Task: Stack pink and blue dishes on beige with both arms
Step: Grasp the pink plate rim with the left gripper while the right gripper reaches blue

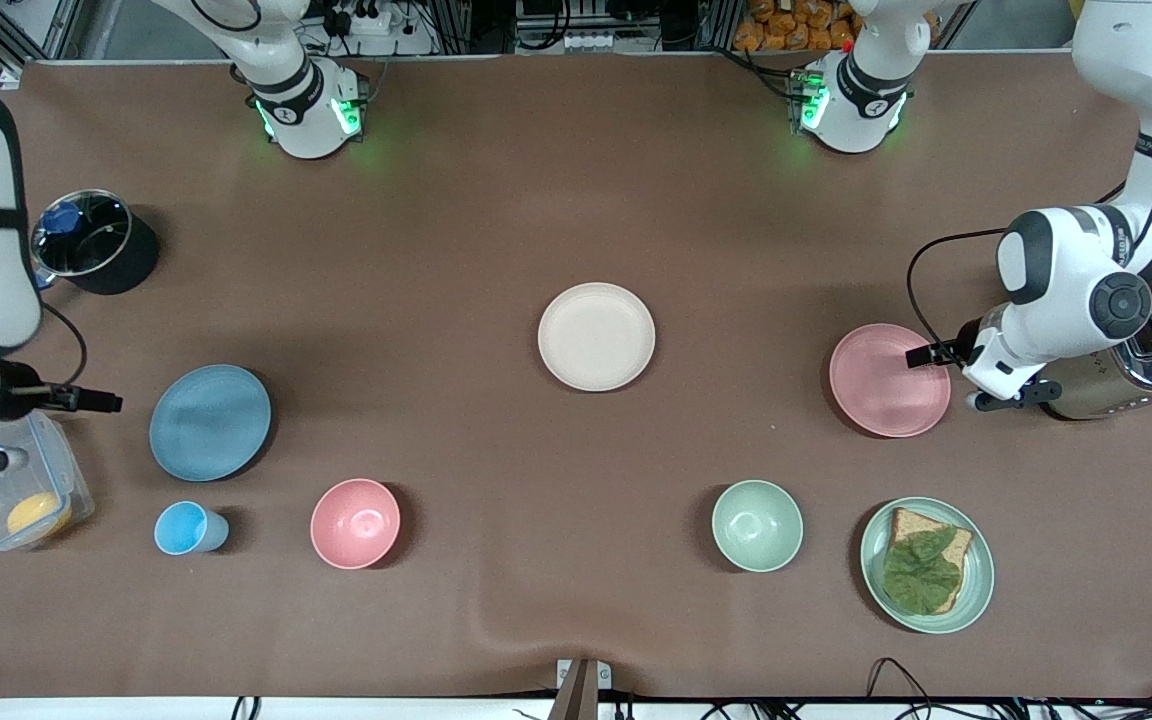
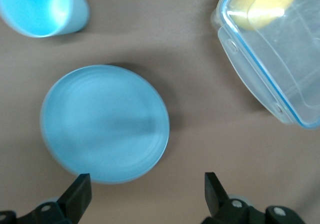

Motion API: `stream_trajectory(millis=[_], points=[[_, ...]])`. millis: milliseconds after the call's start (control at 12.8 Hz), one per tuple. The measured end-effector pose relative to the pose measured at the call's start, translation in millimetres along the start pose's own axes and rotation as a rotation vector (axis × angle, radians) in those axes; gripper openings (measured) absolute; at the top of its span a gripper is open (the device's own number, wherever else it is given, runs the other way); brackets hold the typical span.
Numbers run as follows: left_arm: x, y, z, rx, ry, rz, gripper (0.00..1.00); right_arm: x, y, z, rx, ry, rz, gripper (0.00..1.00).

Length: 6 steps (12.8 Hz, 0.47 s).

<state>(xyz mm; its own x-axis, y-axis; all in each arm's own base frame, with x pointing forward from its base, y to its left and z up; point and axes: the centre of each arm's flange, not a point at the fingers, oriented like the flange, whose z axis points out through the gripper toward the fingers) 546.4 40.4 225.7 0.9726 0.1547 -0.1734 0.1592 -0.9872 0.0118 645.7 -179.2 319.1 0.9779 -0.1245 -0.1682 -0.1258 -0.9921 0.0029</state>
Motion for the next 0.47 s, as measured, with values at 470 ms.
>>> stream_trajectory(millis=[470], points=[[7.3,-25.8,19.2,0.034,-0.006,0.004,0.99,16.8,12.8,114.1,-0.018,0.025,0.014,1.00]])
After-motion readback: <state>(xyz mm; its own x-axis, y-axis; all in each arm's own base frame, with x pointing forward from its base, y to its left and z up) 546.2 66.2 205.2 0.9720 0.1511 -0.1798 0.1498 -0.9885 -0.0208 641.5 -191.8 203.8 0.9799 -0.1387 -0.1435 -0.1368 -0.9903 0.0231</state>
